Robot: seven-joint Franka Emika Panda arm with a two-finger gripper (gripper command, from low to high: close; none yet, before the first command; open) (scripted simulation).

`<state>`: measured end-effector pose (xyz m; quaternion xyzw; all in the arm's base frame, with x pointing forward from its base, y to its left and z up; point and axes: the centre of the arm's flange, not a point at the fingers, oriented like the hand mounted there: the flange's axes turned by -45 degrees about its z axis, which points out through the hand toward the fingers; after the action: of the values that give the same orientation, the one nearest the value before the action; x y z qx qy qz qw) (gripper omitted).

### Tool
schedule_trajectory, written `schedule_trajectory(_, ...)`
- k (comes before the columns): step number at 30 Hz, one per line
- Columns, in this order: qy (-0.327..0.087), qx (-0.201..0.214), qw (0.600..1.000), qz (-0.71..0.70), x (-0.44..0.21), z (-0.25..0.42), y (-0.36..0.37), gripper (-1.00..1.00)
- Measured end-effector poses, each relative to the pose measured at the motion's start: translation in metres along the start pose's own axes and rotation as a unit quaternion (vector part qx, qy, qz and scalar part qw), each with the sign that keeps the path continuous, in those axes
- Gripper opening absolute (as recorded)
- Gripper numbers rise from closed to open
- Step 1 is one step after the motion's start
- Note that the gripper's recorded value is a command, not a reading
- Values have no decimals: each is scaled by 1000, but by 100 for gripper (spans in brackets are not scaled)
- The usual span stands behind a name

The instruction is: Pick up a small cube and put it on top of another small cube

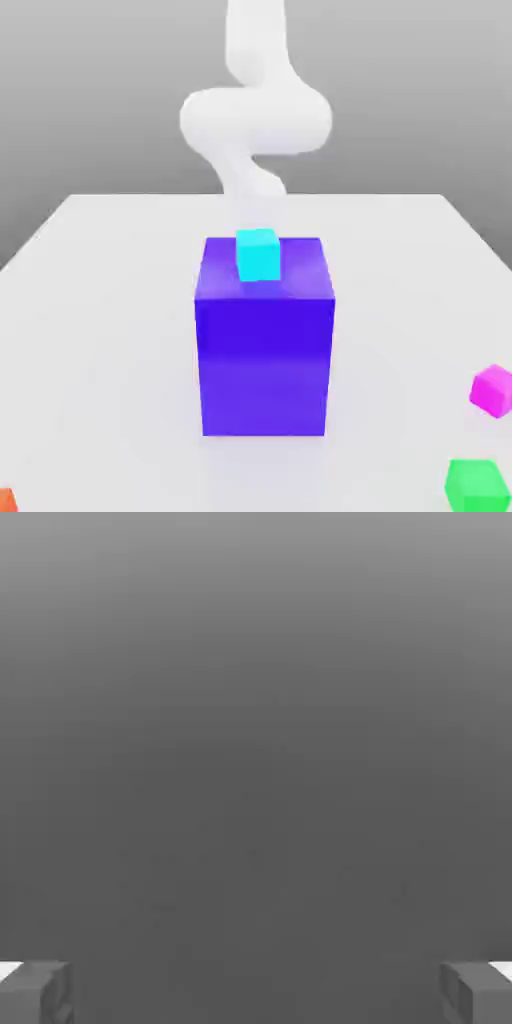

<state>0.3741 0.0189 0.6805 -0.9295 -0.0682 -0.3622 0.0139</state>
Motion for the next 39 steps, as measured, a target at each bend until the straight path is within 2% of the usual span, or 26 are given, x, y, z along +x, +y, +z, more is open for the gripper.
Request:
schedule_trajectory(7,-68,104,974,-188,-15,115,-70,0)
schedule_trajectory(14,-117,191,902,-369,-65,210,-158,0)
schedule_trajectory(21,-151,258,787,-540,-147,279,-247,0)
schedule_trajectory(26,-165,293,677,-655,-222,310,-304,0)
schedule_trajectory(33,-179,313,513,-779,-323,345,-340,0)
schedule_trajectory(35,-179,313,495,-790,-342,360,-344,0)
schedule_trajectory(38,-179,314,490,-793,-370,387,-345,0)
schedule_trajectory(39,-180,314,490,-793,-375,392,-345,-100)
